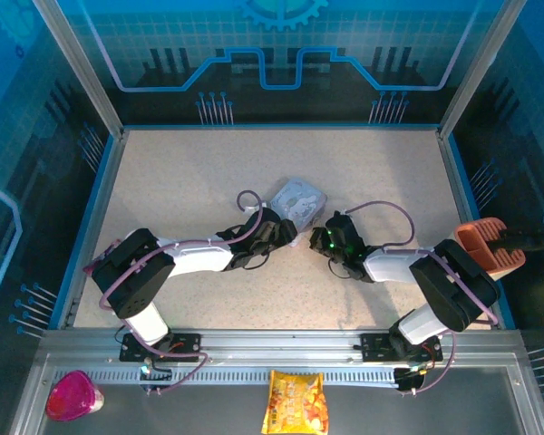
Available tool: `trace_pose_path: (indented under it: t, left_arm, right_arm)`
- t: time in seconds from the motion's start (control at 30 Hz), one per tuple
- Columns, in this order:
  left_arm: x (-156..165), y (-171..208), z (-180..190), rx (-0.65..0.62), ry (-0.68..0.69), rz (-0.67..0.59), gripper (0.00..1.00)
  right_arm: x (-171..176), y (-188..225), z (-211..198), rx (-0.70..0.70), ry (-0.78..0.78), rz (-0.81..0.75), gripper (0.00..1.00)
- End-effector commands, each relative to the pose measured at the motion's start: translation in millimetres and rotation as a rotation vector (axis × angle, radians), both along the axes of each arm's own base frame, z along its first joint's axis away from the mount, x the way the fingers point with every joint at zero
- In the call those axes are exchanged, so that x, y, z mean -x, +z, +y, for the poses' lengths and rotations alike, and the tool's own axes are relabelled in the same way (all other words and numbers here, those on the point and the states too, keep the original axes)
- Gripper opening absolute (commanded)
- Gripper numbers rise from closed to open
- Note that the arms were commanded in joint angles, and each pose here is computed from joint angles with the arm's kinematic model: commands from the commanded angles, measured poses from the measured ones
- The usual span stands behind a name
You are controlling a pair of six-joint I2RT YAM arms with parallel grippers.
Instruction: Unlock a padlock with a key
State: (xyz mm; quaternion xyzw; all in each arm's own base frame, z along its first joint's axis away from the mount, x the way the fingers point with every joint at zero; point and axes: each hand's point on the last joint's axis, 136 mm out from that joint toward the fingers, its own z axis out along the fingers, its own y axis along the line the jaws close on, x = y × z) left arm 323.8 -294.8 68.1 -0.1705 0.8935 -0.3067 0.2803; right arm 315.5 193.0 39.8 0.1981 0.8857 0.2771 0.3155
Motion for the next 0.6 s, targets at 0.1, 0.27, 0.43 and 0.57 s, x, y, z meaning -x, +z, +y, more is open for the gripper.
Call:
trace_pose_path:
  t: [0.1,0.27,0.43,0.57]
  left_arm:
    - [44.0,-71.5,31.9,-0.218,-0.045,0.222,0.56]
    - [42.9,-70.7,33.0,-0.219,-0.036,0.222,0.56]
    - [40.9,-68.6,33.7,-0.223,-0.031,0.214,0.56]
    - [39.5,-68.7,34.5,-0.223,-0.029,0.214,0.56]
  right_arm:
    - [-34.2,36.5,2.3,-0.142,-0.092,-0.073,0.00]
    - [-36.6,30.2,-8.2,-0.120,-0.124,-0.038,0.00]
    - [-35.6,24.5,-15.9,-0.099,-0.137,-0.023,0.00]
    - [-34.1,28.5,-28.3,-0.042,-0.143,-0.042,0.00]
